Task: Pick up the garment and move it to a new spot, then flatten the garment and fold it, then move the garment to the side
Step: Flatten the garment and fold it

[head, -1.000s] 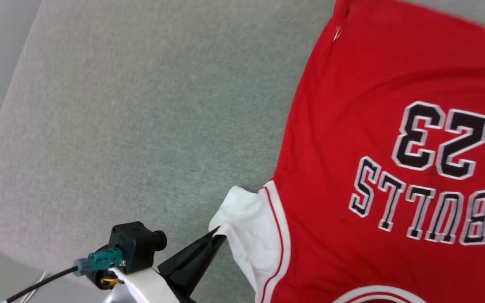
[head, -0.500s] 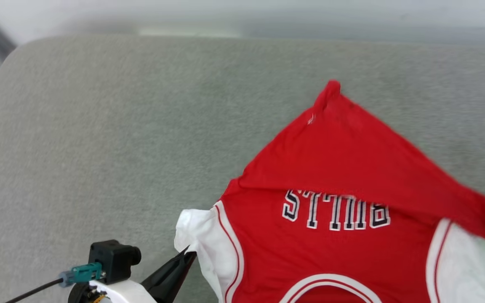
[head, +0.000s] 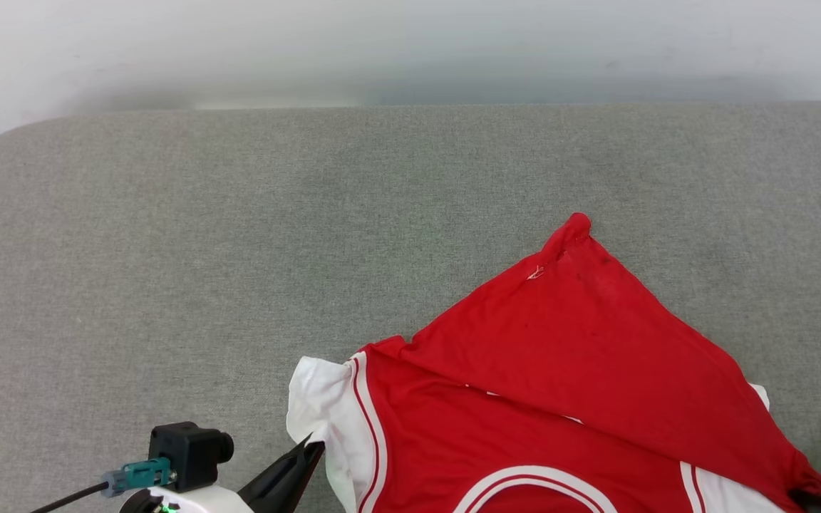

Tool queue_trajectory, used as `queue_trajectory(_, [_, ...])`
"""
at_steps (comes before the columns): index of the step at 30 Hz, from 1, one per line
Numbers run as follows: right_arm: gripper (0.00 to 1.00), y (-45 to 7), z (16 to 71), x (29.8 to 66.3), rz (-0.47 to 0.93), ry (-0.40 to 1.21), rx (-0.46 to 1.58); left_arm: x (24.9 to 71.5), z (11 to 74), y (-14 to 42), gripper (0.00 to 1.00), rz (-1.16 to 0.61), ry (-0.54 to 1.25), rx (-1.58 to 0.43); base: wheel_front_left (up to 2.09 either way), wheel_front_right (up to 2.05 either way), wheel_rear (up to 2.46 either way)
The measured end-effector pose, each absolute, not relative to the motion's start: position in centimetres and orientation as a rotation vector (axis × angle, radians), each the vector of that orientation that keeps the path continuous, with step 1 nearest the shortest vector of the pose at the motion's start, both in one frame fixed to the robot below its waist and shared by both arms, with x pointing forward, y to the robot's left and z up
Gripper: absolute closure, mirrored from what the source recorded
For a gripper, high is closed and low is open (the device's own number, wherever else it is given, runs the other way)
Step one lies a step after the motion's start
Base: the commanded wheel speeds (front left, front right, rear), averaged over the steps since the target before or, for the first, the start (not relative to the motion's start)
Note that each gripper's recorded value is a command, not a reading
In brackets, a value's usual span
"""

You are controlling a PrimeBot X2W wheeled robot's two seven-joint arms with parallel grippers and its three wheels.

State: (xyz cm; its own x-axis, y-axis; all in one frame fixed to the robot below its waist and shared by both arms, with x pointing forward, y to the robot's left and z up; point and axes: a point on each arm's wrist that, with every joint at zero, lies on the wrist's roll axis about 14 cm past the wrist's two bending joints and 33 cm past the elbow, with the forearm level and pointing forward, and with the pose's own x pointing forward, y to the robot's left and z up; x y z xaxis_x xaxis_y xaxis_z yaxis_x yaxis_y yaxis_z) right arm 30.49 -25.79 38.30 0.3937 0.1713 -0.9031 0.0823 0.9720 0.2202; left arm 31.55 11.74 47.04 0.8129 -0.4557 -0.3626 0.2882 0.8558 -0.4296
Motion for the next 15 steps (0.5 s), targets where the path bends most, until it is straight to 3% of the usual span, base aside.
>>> queue_trajectory(2, [1.0,-25.6,38.1,30.4,0.058,1.161,0.249,31.5,47.0,11.7,1.0,-0.407,0.476,-0.372,0.0,0.0,0.0])
queue_trajectory(3, [0.22,-25.6,38.1,30.5,0.058,1.152,0.25,31.5,47.0,11.8,1.0,-0.406,0.476,-0.371,0.0,0.0,0.0])
queue_trajectory(4, [0.0,-25.5,38.2,30.6,0.062,1.142,0.25,31.5,47.0,11.8,1.0,-0.406,0.475,-0.371,0.0,0.0,0.0])
queue_trajectory(15, [0.0,-22.7,44.7,37.8,0.239,0.934,0.116,31.3,47.3,12.5,1.0,-0.384,0.469,-0.372,0.0,0.0,0.0])
